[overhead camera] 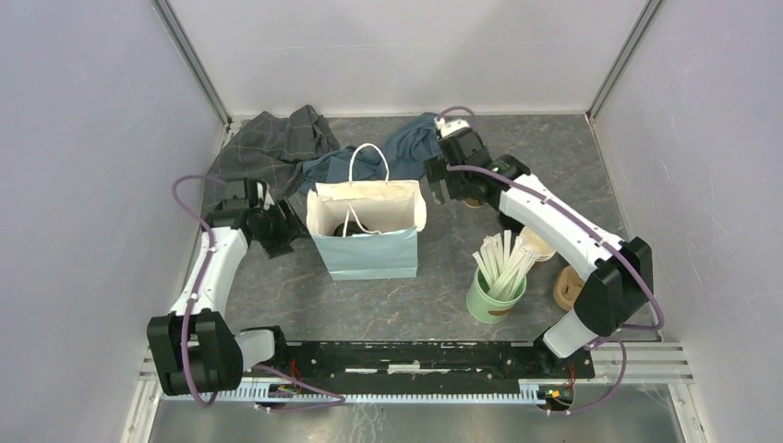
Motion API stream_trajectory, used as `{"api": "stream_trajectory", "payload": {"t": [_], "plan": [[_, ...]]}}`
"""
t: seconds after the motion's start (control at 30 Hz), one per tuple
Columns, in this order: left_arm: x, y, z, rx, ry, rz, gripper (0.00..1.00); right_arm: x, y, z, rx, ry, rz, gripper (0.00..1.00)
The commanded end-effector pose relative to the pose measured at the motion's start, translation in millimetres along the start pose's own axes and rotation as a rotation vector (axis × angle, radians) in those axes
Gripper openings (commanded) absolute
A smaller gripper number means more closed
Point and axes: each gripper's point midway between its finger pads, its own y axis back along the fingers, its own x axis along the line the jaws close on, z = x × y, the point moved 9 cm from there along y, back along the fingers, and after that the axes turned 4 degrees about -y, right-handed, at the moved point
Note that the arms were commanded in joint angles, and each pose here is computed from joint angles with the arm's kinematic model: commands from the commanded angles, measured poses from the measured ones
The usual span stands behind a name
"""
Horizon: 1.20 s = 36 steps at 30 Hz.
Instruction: Pack the takeout coffee
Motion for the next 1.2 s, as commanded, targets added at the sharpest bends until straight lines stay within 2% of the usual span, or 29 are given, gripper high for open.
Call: {"api": "stream_trajectory", "payload": {"t": [0.0, 0.13, 0.2, 0.3, 0.33, 0.6, 0.83, 1.17], "plan": [[-6, 27, 31, -0.150, -0.169, 0.094, 0.72, -31, 8, 30, -0.044, -0.055, -0.112, 0.98], [-13, 37, 39, -0.205, -0.212, 0.065, 0.80, -56, -4, 49, -0.058, -0.122, -0.148, 0.98], [-15, 39, 37, -0.219, -0.224, 0.035, 0.85, -76, -17, 53, -0.018, -0.163, -0.131, 0.98], [-15, 47, 33, -0.256, -0.232, 0.039, 0.99, -96, -37, 52, 0.046, -0.181, -0.120, 0.98], [-15, 51, 32, -0.269, -0.237, 0.043, 0.99, -99, -42, 51, 0.064, -0.177, -0.111, 0.98], [-14, 48, 27, -0.258, -0.254, 0.040, 1.00, -99, -64, 48, 0.095, -0.184, -0.067, 0.98], [-16, 49, 24, -0.247, -0.268, 0.011, 0.93, -100, -79, 46, 0.132, -0.163, -0.094, 0.96], [-15, 49, 24, -0.241, -0.269, 0.014, 0.92, -95, -91, 44, 0.150, -0.144, -0.028, 0.95]]}}
